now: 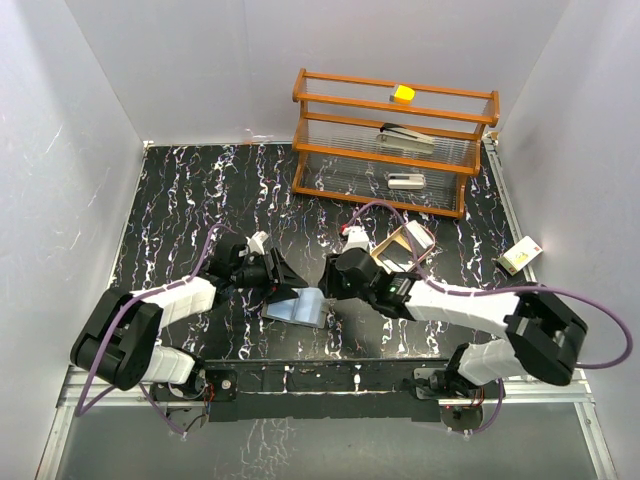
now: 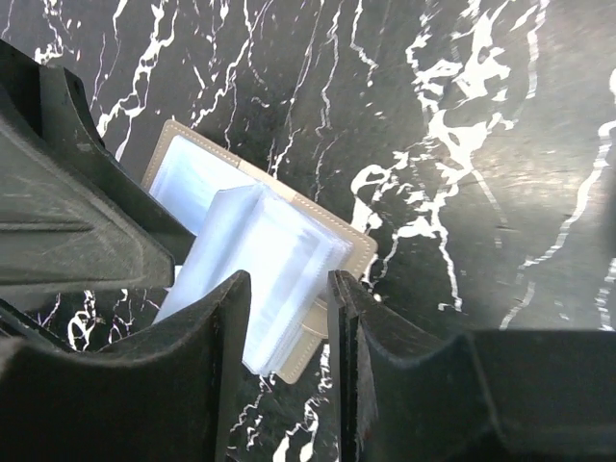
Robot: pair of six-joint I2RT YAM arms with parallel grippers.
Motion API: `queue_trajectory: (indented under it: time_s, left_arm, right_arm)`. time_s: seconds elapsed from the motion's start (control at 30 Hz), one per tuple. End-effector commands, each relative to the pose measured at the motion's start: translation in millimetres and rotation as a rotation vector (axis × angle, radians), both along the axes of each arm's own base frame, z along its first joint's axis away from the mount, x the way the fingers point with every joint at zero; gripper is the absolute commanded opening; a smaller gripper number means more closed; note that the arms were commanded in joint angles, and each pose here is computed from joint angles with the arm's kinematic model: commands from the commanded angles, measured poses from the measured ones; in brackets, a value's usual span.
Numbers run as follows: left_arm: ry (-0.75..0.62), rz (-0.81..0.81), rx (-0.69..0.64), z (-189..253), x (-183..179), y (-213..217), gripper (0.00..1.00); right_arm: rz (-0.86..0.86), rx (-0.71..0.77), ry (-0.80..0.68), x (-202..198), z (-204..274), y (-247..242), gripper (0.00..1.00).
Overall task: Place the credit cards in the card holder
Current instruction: Turn over the card slot in the card holder, then pick up the credit card from the storage box, then adjust the card holder at the center of the board.
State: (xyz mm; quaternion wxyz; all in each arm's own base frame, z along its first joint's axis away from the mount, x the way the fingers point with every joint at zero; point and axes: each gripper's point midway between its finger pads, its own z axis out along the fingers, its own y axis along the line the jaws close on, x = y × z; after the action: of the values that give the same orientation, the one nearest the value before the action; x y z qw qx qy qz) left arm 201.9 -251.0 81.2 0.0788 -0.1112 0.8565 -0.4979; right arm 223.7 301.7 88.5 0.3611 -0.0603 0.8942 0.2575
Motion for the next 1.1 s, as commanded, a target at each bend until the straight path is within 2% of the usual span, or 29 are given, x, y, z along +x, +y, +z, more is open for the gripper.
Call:
queue_trajectory:
  time_s: [0.0,0.2,0.37,0.5,0.63,0.73,0.77,1.07]
  left_arm:
    - [-0.041,-0.003,0.036,5.4,5.9,0.8,0.52]
    - [-0.092,0.031,0.217,0.3,12.1,22.3,0.51]
    - [-0.13,0.061,0.328,4.2,16.3,39.1,0.51]
    - [-0.163,0.074,0.372,12.1,18.1,47.2,0.56]
    - [-0.197,0.061,0.395,22.4,18.5,50.9,0.86]
    - [-0.218,0.042,0.408,29.4,18.7,52.3,0.93]
    - [-0.224,0.035,0.411,31.3,18.5,52.6,0.98]
    - [-0.252,-0.004,0.418,37.7,11.6,55.1,0.99]
  right_arm:
    - [-0.046,-0.096,-0.128,13.9,30.3,-29.0,0.38]
    - [-0.09,-0.288,-0.247,40.5,57.1,-69.6,0.46]
    - [-0.154,-0.447,-0.265,72.3,61.1,-111.5,0.51]
    - [-0.203,-0.563,-0.239,96.7,52.3,-148.1,0.54]
    - [-0.25,-0.676,-0.193,115.4,42.9,-180.3,0.57]
    - [-0.275,-0.76,-0.183,125.0,38.7,-198.7,0.58]
    - [-0.281,-0.787,-0.176,127.7,36.6,-204.3,0.58]
    - [-0.285,-0.945,-0.11,146.7,24.2,-233.3,0.57]
